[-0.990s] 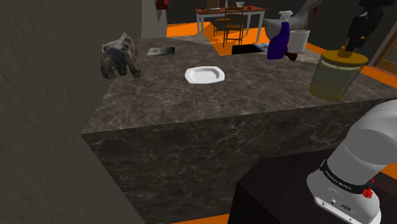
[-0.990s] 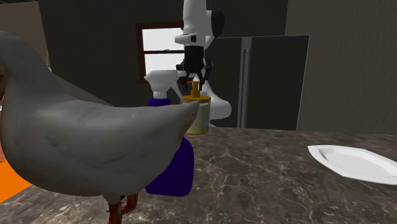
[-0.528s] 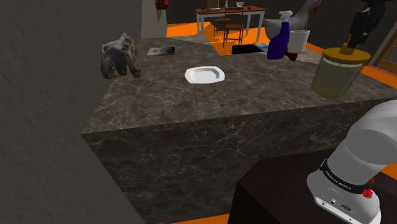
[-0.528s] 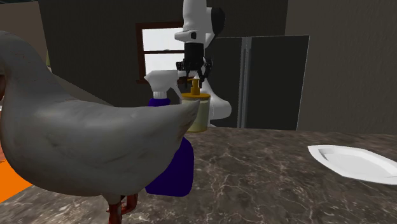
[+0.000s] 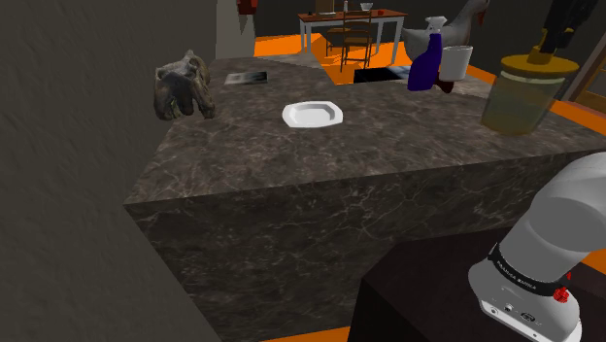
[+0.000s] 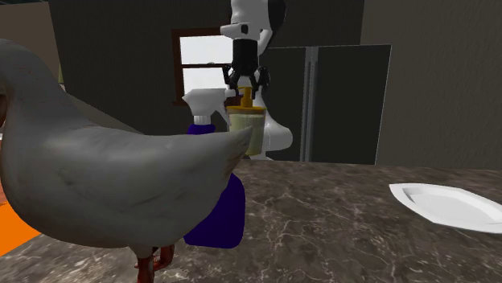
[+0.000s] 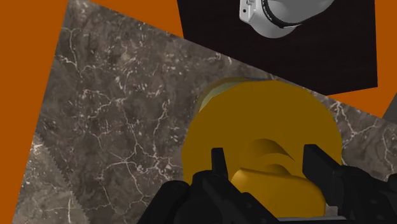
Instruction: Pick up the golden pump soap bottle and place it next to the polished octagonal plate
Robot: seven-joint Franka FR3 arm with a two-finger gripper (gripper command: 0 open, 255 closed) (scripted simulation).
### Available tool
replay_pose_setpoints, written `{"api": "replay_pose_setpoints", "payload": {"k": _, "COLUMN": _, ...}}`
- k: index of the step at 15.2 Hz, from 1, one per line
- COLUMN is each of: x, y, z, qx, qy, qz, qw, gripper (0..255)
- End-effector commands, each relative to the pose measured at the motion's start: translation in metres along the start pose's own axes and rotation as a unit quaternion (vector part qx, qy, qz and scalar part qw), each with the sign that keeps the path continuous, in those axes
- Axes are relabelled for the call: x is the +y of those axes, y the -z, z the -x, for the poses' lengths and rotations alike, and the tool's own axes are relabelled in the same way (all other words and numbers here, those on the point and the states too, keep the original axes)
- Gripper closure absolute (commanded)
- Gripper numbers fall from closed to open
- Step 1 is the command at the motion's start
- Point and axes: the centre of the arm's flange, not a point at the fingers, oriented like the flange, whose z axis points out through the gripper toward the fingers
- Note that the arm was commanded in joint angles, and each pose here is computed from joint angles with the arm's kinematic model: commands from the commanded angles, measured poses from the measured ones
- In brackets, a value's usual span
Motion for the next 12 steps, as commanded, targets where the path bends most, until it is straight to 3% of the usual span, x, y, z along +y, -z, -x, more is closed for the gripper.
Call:
{"api": "replay_pose_setpoints", "payload": {"k": 1, "x": 0.000, "y": 0.012, "z": 0.002, "qx": 0.000, "qy": 0.000, "qz": 0.000, "qw": 1.0000, "gripper": 255}}
{"api": "replay_pose_setpoints", "payload": {"k": 7, "x": 0.000, "y": 0.040, "z": 0.004, "qx": 0.000, "qy": 0.000, "qz": 0.000, "qw": 1.0000, "gripper": 255}}
{"api": "replay_pose_setpoints", "payload": {"k": 12, "x": -0.060, "y": 0.043, "z": -0.022, "qx": 0.000, "qy": 0.000, "qz": 0.000, "qw": 1.0000, "gripper": 255}}
